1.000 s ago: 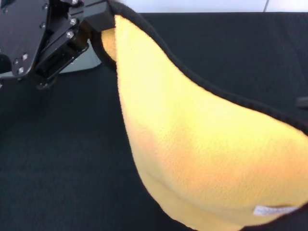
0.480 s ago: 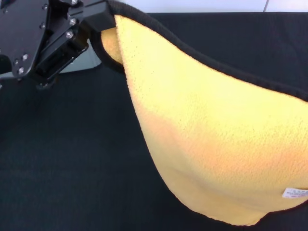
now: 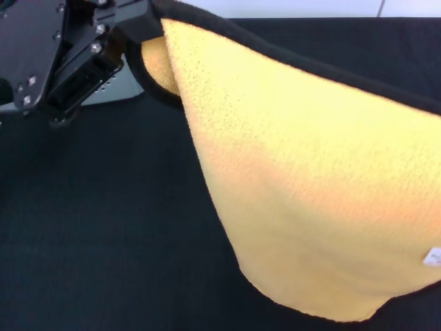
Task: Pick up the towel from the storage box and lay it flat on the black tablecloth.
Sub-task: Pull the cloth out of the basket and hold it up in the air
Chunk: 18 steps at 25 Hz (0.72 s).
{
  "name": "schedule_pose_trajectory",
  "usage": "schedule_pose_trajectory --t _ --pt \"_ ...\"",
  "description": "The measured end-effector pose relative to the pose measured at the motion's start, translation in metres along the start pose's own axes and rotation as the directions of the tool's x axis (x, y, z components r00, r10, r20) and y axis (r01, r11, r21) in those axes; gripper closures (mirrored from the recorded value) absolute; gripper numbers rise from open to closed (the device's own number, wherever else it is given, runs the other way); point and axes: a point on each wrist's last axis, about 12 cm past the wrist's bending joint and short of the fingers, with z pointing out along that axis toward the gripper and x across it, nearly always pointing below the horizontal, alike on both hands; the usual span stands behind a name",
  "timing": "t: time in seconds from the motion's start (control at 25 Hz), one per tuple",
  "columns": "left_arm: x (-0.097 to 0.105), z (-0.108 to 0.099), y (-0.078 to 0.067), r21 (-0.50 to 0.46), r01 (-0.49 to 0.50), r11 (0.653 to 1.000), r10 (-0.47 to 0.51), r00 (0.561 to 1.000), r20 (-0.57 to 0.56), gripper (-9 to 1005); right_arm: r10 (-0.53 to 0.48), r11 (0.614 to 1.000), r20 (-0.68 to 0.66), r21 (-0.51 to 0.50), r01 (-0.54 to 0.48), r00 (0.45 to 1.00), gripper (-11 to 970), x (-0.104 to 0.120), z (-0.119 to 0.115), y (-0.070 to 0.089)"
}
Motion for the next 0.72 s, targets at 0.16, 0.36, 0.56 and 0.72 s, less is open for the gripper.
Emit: schedule_pose_trajectory --t 0.16,0.36,0.56,0.72 --pt "0.0 0.0 0.0 0.0 -0.002 1.0 0.002 1.0 0.001 983 -0.005 0.999 -0.009 0.05 0.006 1.0 377 -0.001 -0.008 0.002" --pt "-0.001 0.0 0.0 0.003 -0.004 1.0 0.004 1.0 0.002 983 -0.008 0.992 -0.012 0.123 0.01 1.0 376 -0.002 -0.018 0.005" --pt "-0.002 -0.001 0.001 -0.011 -0.015 1.0 0.015 1.0 0.008 983 0.031 0.994 -0.009 0.101 -0.03 0.999 377 0.005 -0.013 0.005" --pt "-0.002 0.001 0.002 -0.008 -0.016 1.0 0.016 1.0 0.009 983 0.074 0.997 -0.02 0.007 -0.074 0.997 378 0.017 0.009 0.001"
